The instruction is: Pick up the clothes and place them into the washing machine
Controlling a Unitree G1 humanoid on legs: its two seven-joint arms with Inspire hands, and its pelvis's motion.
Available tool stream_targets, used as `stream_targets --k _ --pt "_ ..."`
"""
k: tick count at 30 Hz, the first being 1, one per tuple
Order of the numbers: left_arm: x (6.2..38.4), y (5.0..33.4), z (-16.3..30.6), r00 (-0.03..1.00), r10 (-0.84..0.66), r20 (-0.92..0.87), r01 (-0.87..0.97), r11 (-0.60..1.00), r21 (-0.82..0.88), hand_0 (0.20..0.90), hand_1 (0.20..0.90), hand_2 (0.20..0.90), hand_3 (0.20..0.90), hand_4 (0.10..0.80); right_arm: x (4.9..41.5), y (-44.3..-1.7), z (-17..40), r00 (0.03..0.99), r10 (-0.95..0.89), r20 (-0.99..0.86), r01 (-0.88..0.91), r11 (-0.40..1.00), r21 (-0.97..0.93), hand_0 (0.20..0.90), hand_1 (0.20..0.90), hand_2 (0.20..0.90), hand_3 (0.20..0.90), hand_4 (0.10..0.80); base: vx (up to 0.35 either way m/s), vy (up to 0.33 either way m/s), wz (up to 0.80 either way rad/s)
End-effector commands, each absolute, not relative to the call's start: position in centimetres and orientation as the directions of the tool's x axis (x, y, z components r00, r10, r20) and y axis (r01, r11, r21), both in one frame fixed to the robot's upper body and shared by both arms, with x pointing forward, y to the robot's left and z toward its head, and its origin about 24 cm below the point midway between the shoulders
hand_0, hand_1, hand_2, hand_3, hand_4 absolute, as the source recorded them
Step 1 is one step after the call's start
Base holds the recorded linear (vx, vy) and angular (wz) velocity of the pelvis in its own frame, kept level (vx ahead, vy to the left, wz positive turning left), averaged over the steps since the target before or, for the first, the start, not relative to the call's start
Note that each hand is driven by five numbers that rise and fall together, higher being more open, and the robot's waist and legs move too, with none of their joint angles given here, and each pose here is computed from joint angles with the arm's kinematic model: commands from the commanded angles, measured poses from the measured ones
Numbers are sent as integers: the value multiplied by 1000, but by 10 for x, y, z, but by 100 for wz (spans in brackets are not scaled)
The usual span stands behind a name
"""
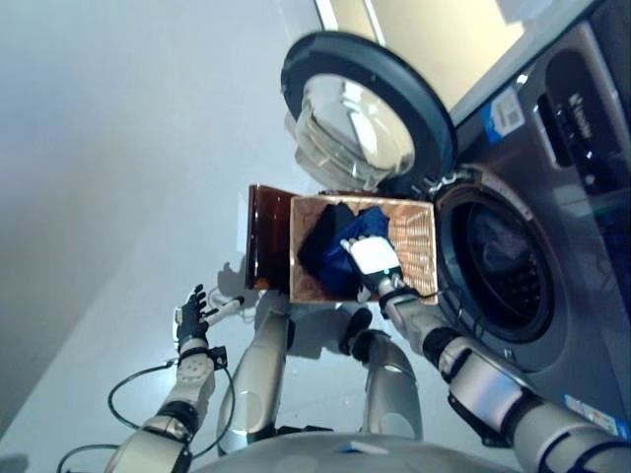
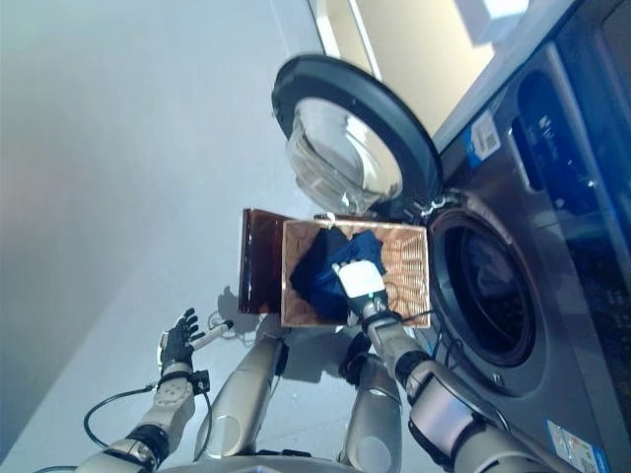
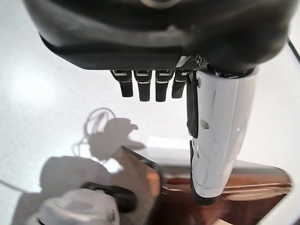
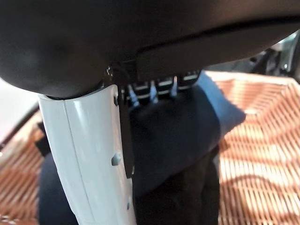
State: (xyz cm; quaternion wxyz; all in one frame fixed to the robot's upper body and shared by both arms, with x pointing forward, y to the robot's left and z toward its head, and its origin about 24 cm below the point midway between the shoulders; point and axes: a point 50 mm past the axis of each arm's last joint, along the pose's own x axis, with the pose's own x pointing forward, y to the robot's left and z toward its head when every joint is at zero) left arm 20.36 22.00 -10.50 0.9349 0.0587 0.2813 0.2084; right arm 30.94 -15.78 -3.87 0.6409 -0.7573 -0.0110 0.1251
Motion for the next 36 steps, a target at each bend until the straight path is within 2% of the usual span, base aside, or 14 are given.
stream_targets --k 1,9,10,11,12,24,30,36 --pt "215 232 -91 788 457 -413 -393 889 235 900 900 900 900 800 315 -172 -33 981 111 -159 -132 -217 -967 900 900 900 900 800 1 19 7" --pt "228 217 -80 844 403 -353 -347 913 215 900 900 900 900 800 322 -215 -19 989 -67 -134 -149 -331 -932 900 900 900 900 800 15 17 7" --pt "230 216 -79 849 399 -348 -342 915 214 900 900 900 900 800 324 -219 -16 989 -83 -121 -142 -332 -932 851 851 851 851 765 39 6 17" --pt "231 215 -78 851 395 -345 -339 916 213 900 900 900 900 800 326 -221 -13 989 -91 -114 -138 -333 -933 225 225 225 225 318 48 10 18" --pt "233 213 -76 860 388 -333 -333 919 209 900 900 900 900 800 327 -222 -11 990 -96 -103 -129 -327 -936 200 200 200 200 300 65 1 17" --pt "228 210 -82 852 383 -357 -309 918 248 900 900 900 900 800 340 -216 6 998 -65 -19 -39 -321 -946 200 200 200 200 300 25 11 5" --pt "223 209 -85 851 377 -365 -298 920 254 900 900 900 900 800 348 -232 24 991 -125 48 9 -299 -954 200 200 200 200 300 8 6 -1" --pt "221 218 -85 840 403 -363 -322 909 264 900 900 900 900 800 362 -249 62 957 -210 201 169 -162 -972 200 200 200 200 300 -34 25 -7"
